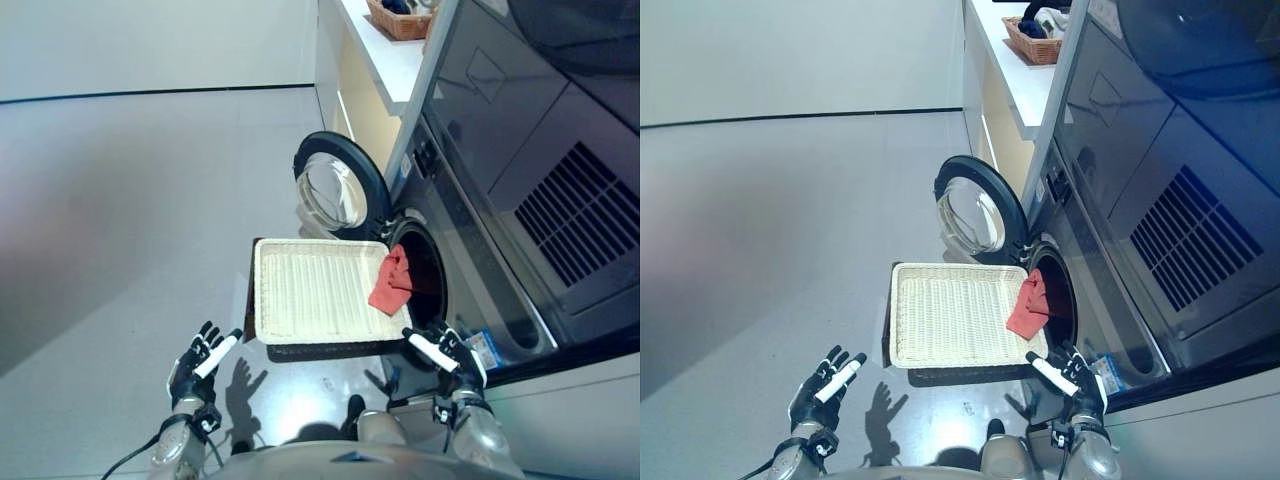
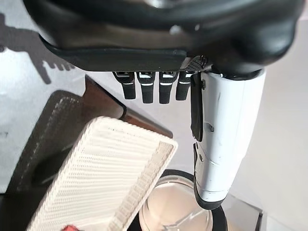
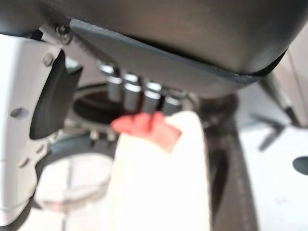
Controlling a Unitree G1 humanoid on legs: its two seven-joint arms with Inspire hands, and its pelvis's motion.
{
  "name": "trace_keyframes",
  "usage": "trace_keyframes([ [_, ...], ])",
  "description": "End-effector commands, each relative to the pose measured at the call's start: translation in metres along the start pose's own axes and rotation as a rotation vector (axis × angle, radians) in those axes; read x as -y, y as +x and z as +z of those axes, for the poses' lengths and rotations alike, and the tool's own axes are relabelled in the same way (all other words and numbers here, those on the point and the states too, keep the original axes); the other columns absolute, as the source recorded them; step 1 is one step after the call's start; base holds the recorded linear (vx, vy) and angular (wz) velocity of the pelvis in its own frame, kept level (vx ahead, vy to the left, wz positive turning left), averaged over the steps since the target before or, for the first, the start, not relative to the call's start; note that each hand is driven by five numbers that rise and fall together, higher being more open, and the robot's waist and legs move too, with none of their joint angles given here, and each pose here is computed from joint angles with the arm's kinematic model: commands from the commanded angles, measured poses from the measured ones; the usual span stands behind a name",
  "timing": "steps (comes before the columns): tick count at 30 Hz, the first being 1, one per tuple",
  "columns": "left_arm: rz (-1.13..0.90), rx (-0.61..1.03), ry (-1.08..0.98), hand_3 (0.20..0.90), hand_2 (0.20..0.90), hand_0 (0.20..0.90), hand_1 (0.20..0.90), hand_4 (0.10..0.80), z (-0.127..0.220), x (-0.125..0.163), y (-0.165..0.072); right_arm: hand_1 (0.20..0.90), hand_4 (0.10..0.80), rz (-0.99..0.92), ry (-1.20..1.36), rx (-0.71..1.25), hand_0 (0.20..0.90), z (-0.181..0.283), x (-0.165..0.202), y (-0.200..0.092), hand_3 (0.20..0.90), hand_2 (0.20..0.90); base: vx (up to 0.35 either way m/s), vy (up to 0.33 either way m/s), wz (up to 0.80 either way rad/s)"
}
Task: Pick up the clothes and place them into the washing machine
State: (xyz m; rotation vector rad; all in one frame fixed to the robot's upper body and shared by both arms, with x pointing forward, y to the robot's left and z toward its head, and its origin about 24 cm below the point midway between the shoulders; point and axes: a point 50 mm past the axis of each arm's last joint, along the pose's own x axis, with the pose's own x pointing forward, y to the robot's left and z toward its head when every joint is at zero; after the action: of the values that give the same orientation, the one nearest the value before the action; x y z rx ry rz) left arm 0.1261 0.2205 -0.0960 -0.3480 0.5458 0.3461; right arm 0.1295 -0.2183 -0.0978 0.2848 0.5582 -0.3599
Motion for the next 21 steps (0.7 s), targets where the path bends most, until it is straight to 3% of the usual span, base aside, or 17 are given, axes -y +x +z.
trace_keyframes([
  [1,-0.085,0.189,-0.002,0.9,0.9,0.9,0.9,0.8,0.039,0.012,0.004,0.9,0.8,-0.059,0.01,0.268,0.9,0.056,0.02,0.006,0.9,0.9,0.092,-0.046,0.23],
  [11,-0.047,0.15,-0.012,0.9,0.9,0.9,0.9,0.8,0.029,0.006,0.004,0.9,0.8,-0.056,-0.006,0.272,0.9,0.058,0.014,0.011,0.9,0.9,0.188,0.068,0.04],
  [15,-0.033,0.14,-0.002,0.9,0.9,0.9,0.9,0.8,0.026,0.004,0.004,0.9,0.8,-0.056,-0.001,0.273,0.9,0.058,0.01,0.012,0.9,0.9,0.227,0.124,-0.77],
  [21,-0.07,0.192,0.03,0.9,0.9,0.9,0.9,0.8,0.041,0.011,0.009,0.9,0.8,-0.081,0.017,0.225,0.9,0.048,0.007,0.015,0.9,0.9,0.252,0.259,-0.3],
])
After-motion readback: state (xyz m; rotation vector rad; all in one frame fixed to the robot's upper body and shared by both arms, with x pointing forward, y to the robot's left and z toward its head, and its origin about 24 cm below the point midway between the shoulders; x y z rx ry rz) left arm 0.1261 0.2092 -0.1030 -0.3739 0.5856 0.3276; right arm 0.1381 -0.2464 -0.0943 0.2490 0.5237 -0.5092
